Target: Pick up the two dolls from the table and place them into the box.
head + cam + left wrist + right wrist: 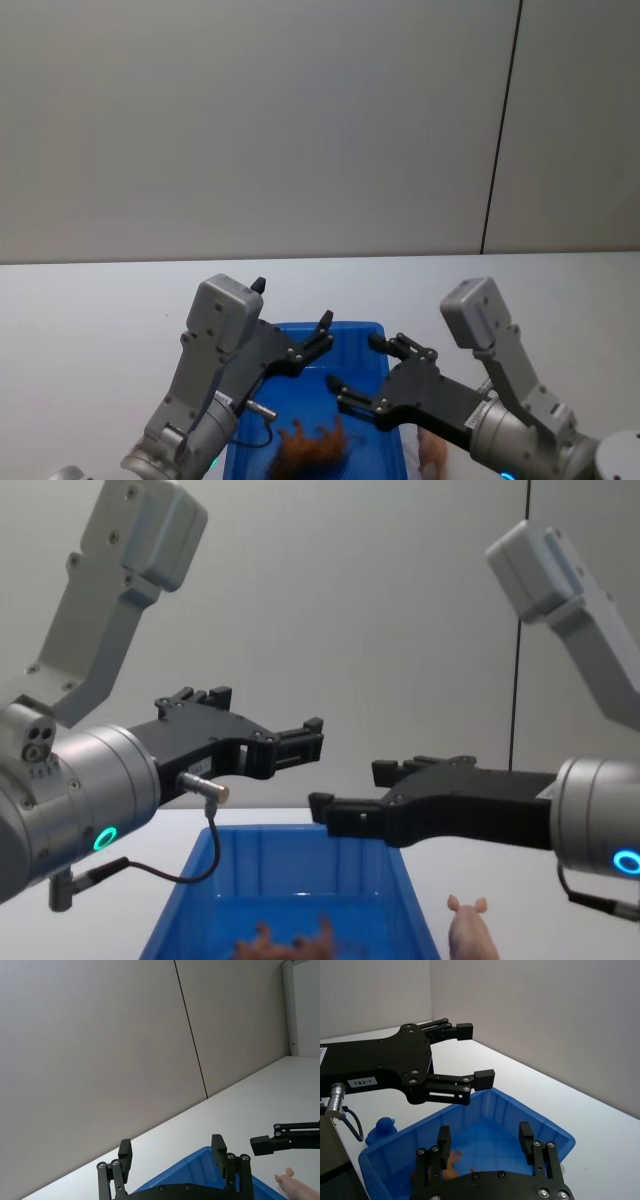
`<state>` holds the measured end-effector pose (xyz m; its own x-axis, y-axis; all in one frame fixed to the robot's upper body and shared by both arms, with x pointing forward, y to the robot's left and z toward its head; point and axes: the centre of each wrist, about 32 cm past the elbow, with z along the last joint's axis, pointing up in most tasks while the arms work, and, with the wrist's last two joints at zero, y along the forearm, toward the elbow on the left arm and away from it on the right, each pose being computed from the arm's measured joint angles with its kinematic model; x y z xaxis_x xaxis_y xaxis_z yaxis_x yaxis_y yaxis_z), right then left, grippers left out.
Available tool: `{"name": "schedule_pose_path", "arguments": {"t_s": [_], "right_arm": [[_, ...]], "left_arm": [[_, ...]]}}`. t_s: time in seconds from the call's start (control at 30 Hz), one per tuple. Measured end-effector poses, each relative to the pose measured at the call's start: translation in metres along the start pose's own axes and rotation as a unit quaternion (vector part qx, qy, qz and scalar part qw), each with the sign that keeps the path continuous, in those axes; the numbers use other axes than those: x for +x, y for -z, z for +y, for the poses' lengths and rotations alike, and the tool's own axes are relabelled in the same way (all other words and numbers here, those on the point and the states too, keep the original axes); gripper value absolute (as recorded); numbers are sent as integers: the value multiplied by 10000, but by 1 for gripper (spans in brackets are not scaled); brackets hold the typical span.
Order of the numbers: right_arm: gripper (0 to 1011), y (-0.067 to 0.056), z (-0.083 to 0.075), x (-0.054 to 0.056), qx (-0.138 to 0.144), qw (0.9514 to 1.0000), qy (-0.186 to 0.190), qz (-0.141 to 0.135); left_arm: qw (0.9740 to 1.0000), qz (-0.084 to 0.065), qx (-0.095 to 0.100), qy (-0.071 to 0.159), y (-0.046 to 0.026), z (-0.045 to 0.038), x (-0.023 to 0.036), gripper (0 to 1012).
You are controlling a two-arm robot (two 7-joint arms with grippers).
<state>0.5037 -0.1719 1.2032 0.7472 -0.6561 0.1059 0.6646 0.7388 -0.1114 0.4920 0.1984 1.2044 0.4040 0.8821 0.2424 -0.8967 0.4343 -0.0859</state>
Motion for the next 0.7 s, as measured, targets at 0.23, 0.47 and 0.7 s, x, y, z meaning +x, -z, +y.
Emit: {"name": "schedule_pose_path", "arguments": {"t_s": [0.23,0.47,0.7], "right_arm": [[960,9,23,20,-74,10000,-47,-40],[1001,36,-57,73,-138,9999,43,-85],[1001,78,-220,94,-173,9994,297,-52]], "left_arm": [[10000,0,-1,0,0,0,0,1001],[10000,0,0,0,0,0,0,1001],[10000,0,0,0,0,0,0,1001]]}}
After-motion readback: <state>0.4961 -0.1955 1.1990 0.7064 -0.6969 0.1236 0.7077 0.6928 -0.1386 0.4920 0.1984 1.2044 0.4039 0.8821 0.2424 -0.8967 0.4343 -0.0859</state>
